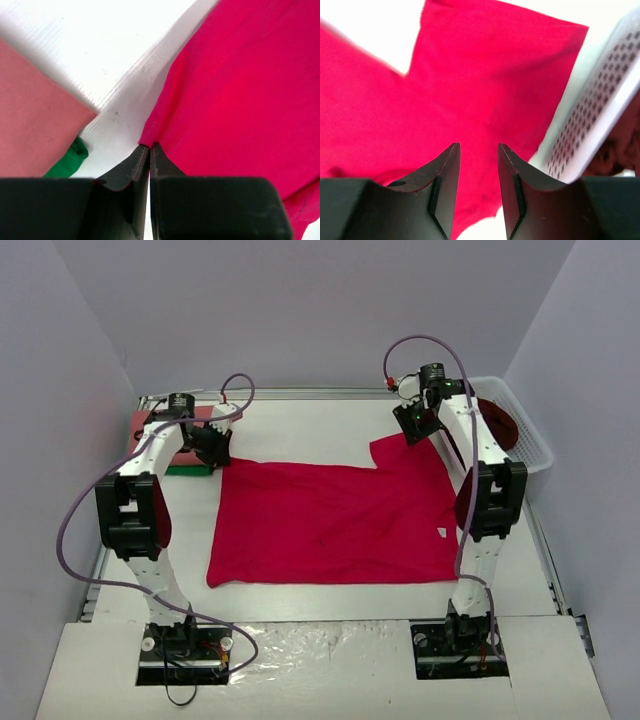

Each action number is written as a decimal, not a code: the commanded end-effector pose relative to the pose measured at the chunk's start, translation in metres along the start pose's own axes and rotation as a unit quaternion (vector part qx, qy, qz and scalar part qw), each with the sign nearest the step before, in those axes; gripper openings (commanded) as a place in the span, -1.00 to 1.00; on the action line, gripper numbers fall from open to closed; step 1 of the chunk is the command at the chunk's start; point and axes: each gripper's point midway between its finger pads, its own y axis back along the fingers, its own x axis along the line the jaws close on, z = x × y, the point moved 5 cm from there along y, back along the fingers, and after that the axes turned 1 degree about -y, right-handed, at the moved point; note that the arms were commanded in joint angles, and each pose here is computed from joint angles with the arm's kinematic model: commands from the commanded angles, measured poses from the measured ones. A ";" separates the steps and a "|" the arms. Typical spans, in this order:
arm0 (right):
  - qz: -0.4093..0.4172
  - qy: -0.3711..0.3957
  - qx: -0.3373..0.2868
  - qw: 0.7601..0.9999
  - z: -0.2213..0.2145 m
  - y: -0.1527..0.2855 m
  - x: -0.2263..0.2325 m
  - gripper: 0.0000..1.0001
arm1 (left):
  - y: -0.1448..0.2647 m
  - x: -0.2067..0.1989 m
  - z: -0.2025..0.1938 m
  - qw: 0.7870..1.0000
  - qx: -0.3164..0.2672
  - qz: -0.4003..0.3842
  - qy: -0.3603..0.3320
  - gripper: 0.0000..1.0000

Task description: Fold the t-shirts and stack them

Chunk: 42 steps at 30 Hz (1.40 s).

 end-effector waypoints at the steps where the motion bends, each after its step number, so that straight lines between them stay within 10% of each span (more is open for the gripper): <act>1: -0.030 -0.022 0.020 0.999 0.005 -0.015 -0.014 -0.35 | 0.017 -0.007 0.007 1.000 -0.017 0.020 -0.011 -0.95; 42: -0.136 -0.077 -0.024 0.987 0.055 -0.123 -0.067 -0.20 | 0.066 -0.036 -0.035 0.997 0.024 0.068 0.006 -0.95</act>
